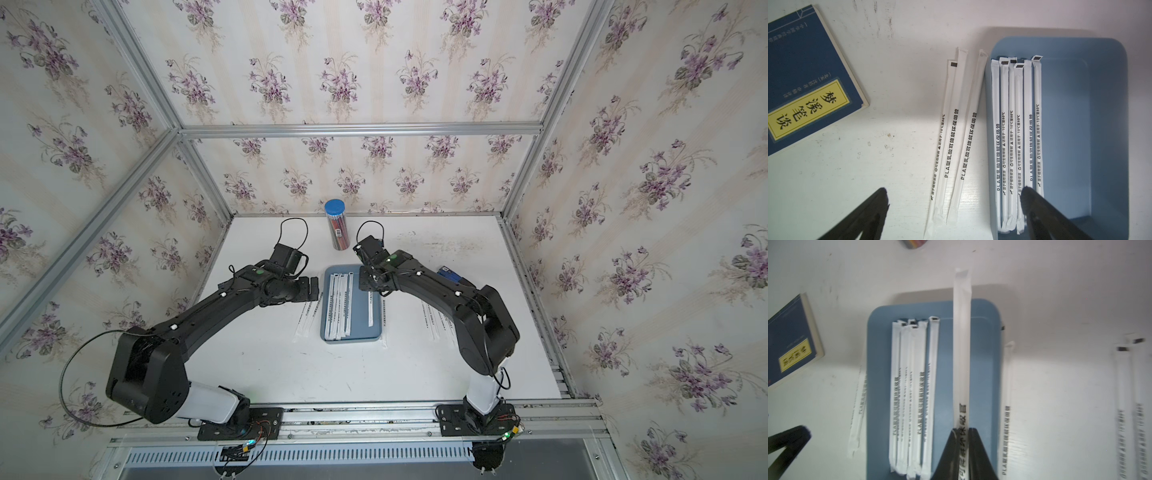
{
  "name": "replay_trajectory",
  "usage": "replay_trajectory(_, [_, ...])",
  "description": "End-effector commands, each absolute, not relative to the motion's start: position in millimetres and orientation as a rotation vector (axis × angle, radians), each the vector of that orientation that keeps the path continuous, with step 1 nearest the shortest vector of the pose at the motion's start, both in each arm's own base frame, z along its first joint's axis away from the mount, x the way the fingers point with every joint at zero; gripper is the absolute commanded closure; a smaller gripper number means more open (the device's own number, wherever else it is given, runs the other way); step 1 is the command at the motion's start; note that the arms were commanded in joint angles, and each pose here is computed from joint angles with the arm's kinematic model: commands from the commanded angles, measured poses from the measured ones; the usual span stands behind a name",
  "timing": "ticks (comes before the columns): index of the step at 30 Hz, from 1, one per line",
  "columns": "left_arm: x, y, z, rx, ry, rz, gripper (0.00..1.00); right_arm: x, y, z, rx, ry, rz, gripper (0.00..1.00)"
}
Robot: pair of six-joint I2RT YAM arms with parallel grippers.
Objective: Put the straws into the storage box
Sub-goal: Place the straw in the storage box.
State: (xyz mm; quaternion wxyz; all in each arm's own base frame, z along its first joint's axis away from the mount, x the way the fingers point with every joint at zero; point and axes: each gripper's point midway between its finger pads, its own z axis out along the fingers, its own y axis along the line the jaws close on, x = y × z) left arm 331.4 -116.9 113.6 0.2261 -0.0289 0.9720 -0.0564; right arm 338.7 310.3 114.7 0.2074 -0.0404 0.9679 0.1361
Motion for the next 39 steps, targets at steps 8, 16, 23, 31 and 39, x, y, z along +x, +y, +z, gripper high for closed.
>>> replay_trajectory(8, [330.1, -111.4, 117.4, -0.070, 2.663, -0.128, 0.00, 346.8, 346.2, 68.7, -0.106, 2.751, 0.448, 0.86])
replay_trajectory(16, [331.9, -113.4, 115.2, -0.077, 2.666, -0.143, 0.00, 338.7, 339.3, 26.3, -0.110, 2.809, 0.403, 0.86])
replay_trajectory(23, [331.8, -112.6, 115.3, -0.072, 2.666, -0.135, 0.00, 338.7, 346.1, 24.0, -0.076, 2.817, 0.454, 0.86])
replay_trajectory(31, [333.0, -114.7, 115.8, -0.077, 2.666, -0.150, 0.00, 334.8, 349.2, 15.3, -0.026, 2.843, 0.483, 0.86])
replay_trajectory(39, [333.8, -115.0, 118.0, -0.074, 2.664, -0.151, 0.00, 334.6, 347.3, 19.2, -0.007, 2.838, 0.482, 0.81])
